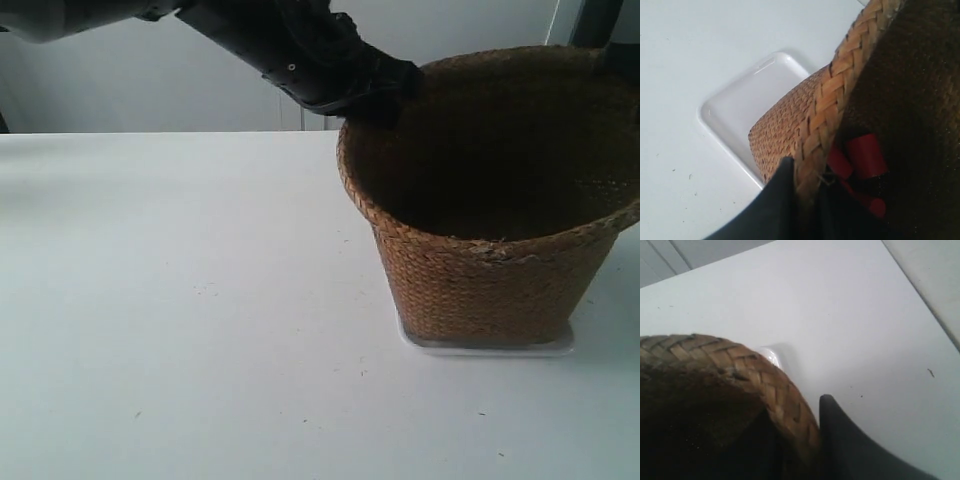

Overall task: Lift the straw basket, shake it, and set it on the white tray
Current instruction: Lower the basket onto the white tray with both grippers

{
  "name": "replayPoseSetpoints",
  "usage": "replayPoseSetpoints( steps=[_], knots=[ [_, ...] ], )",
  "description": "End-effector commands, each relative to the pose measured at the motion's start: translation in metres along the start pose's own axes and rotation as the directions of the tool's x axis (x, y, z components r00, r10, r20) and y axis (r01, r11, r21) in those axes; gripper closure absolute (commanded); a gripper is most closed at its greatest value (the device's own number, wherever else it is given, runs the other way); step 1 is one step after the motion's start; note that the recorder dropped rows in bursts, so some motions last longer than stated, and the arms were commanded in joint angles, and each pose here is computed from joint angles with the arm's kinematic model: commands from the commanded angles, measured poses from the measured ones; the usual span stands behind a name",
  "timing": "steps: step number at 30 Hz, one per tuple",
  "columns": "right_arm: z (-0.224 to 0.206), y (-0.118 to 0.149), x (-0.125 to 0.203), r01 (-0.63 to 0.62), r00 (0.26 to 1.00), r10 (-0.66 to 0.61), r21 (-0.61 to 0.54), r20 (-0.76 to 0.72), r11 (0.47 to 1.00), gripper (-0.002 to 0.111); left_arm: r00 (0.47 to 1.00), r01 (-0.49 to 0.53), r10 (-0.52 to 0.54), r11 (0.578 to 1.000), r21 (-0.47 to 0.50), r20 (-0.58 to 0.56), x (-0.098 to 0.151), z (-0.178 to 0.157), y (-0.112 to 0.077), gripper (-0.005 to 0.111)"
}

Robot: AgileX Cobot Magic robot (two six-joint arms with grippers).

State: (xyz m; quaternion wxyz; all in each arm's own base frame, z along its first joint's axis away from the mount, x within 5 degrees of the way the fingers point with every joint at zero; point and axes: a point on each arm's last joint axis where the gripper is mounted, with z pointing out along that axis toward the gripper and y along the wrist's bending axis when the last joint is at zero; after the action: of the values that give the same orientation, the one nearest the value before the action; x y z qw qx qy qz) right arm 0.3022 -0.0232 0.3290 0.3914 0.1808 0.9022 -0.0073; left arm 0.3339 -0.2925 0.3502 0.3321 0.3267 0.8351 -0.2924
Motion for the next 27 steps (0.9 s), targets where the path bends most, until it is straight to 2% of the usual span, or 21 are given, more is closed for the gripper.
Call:
replayPoseSetpoints(
  steps=[1, 7, 9, 11, 14, 16, 19, 22, 27],
  knots=[
    [0.005, -0.031, -0.014, 0.08, 0.994, -0.092, 0.17, 0.065, 0.982, 0.108, 0.998, -0.068, 0.067, 0.993, -0.093, -0.014, -0.009, -0.008, 0.022, 0.107],
    [0.015, -0.029, -0.012, 0.077, 0.995, -0.086, 0.16, 0.051, 0.984, 0.107, 0.998, -0.064, 0.062, 0.994, -0.086, -0.022, -0.01, -0.002, 0.025, 0.107],
    [0.021, -0.028, -0.011, 0.065, 0.997, -0.071, 0.152, 0.036, 0.986, 0.102, 0.998, -0.066, 0.064, 0.994, -0.084, -0.029, -0.01, -0.002, 0.025, 0.107],
    [0.025, -0.027, -0.009, 0.045, 0.998, -0.049, 0.134, 0.025, 0.99, 0.092, 0.998, -0.065, 0.062, 0.994, -0.084, -0.034, -0.009, -0.002, 0.026, 0.104],
    [0.029, -0.025, -0.008, 0.07, 0.997, -0.073, 0.118, 0.019, 0.991, 0.072, 0.998, -0.052, 0.05, 0.995, -0.083, -0.031, -0.009, -0.003, 0.029, 0.088],
    [0.029, -0.024, -0.009, 0.082, 0.996, -0.085, 0.108, 0.02, 0.991, 0.056, 0.999, -0.043, 0.041, 0.996, -0.082, -0.024, -0.01, -0.004, 0.03, 0.072],
    [0.029, -0.024, -0.009, 0.079, 0.996, -0.081, 0.108, 0.021, 0.991, 0.038, 0.999, -0.038, 0.037, 0.996, -0.079, -0.015, -0.011, -0.004, 0.03, 0.048],
    [0.027, -0.022, -0.01, 0.069, 0.996, -0.073, 0.093, 0.042, 0.993, 0.038, 1.0, -0.03, 0.03, 0.997, -0.074, -0.009, -0.011, -0.004, 0.029, 0.036],
    [0.012, -0.018, -0.019, 0.045, 0.99, -0.05, 0.04, 0.135, 0.998, 0.046, 0.997, -0.074, 0.075, 0.99, -0.122, -0.002, -0.014, -0.009, 0.032, 0.035]
  ],
)
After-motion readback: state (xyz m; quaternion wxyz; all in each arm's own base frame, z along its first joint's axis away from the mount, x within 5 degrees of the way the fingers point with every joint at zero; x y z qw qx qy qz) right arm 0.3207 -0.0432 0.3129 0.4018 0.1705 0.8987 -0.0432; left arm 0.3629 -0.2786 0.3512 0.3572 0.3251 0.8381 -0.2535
